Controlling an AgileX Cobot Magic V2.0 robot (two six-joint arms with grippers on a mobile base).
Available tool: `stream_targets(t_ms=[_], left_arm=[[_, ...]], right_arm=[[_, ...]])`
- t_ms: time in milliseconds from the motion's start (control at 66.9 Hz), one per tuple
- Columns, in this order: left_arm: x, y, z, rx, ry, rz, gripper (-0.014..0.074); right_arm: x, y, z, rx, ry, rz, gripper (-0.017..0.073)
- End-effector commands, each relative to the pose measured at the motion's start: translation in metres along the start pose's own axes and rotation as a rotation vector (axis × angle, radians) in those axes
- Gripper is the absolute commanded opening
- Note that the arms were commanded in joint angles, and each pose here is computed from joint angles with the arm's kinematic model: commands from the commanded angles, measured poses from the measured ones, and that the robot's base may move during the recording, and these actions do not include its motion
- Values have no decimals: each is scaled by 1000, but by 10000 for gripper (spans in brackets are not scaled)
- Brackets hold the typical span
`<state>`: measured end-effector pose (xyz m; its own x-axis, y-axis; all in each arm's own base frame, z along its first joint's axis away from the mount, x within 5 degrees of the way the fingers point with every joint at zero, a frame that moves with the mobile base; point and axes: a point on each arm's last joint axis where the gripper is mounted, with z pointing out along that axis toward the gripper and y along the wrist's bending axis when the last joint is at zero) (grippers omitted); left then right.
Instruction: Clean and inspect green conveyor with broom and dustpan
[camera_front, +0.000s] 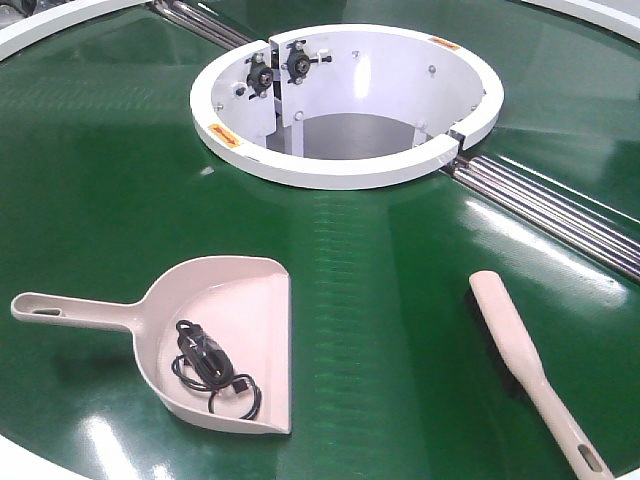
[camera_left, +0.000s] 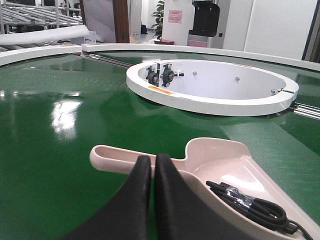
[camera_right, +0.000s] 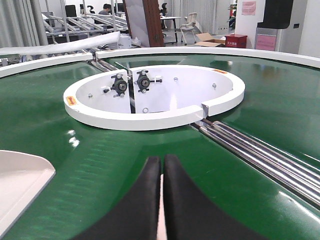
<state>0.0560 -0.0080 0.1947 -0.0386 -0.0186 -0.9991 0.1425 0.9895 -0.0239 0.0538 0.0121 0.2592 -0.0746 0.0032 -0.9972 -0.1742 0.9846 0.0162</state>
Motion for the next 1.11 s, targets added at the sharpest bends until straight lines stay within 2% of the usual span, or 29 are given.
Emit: stream_targets(t_ms=[0, 60, 194, 239, 254, 314, 478, 538, 613, 673, 1091], left_arm=[[3, 0, 0, 1, -50, -9, -8], [3, 0, 0, 1, -50, -9, -8], [3, 0, 0, 1, -50, -9, -8], [3, 0, 0, 1, -50, -9, -8], [3, 0, 0, 1, -50, -9, -8], [3, 0, 0, 1, -50, -8, -8], [3, 0, 0, 1, -50, -8, -8], [3, 0, 0, 1, -50, -8, -8], [3, 0, 0, 1, -50, -8, -8], [3, 0, 0, 1, -50, -8, -8], [3, 0, 0, 1, -50, -8, -8]], right_arm=[[-10, -2, 0, 29, -70, -25, -10], [-6, -5, 1, 76, -60, -54, -10], [4, -15, 3, 209, -60, 1, -10], [9, -17, 4, 233, -62, -6, -10], [10, -17, 4, 233, -64, 3, -10], [17, -17, 6, 231, -78, -28, -10], [42, -11, 3, 152, -179, -46, -10], [53, -11, 3, 141, -190, -24, -10], [58, -11, 4, 139, -175, 30, -10], [57, -11, 4, 138, -180, 42, -10], [57, -11, 4, 137, -183, 44, -10]])
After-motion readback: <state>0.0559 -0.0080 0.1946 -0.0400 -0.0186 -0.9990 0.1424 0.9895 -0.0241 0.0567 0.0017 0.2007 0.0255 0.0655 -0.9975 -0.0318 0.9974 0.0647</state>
